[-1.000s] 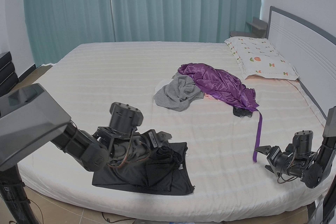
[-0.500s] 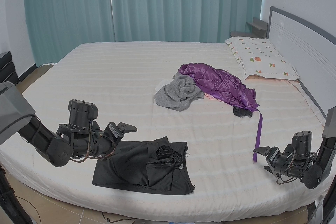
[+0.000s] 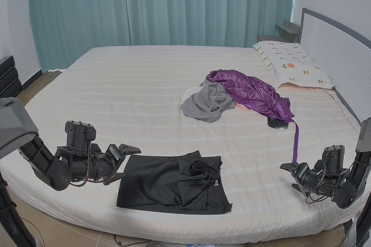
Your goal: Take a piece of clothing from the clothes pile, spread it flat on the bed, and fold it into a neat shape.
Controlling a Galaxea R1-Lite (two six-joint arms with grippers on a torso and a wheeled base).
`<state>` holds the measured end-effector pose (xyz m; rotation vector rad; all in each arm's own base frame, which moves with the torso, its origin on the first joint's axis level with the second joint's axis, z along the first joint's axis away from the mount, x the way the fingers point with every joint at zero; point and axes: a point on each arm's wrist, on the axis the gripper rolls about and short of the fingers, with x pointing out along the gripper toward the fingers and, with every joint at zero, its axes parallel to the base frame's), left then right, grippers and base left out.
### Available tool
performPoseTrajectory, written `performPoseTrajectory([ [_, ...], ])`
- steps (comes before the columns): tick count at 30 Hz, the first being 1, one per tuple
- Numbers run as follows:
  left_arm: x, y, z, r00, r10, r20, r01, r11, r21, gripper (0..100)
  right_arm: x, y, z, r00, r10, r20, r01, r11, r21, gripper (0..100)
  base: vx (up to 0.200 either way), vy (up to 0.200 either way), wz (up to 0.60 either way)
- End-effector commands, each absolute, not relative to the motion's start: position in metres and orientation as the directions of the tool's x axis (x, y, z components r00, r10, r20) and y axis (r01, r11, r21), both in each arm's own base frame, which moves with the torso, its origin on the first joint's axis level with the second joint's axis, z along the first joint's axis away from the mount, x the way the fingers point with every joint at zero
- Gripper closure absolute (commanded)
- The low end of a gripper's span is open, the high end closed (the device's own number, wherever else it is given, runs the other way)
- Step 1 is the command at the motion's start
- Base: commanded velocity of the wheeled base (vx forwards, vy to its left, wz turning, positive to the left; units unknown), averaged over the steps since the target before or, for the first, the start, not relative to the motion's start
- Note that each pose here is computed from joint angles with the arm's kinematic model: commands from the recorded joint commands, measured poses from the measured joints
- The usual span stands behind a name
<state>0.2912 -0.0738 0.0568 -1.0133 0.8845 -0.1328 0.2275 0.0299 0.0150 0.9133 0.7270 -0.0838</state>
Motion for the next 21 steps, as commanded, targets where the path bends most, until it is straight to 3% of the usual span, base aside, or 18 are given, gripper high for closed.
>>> performPoseTrajectory([
  [1, 0.292, -0.071, 0.045, 0.638, -0.469, -0.611, -0.323, 0.557, -0.765, 0, 0.227, 0.03, 0.015, 0.76, 0.232, -0.607, 0.361, 0.626, 0.692, 0, 0.0, 0.2, 0.0],
  [13, 0.288, -0.071, 0.04, 0.61, -0.494, -0.62, -0.334, 0.549, -0.766, 0, 0.222, 0.04, 0.02, 0.759, 0.263, -0.595, 0.319, 0.646, 0.693, 0, 0.0, 0.2, 0.0],
  [21, 0.288, -0.075, 0.033, 0.59, -0.498, -0.635, -0.343, 0.557, -0.757, 0, 0.214, 0.062, 0.035, 0.788, 0.306, -0.535, 0.214, 0.677, 0.704, 0, 0.0, 0.0, 0.0],
])
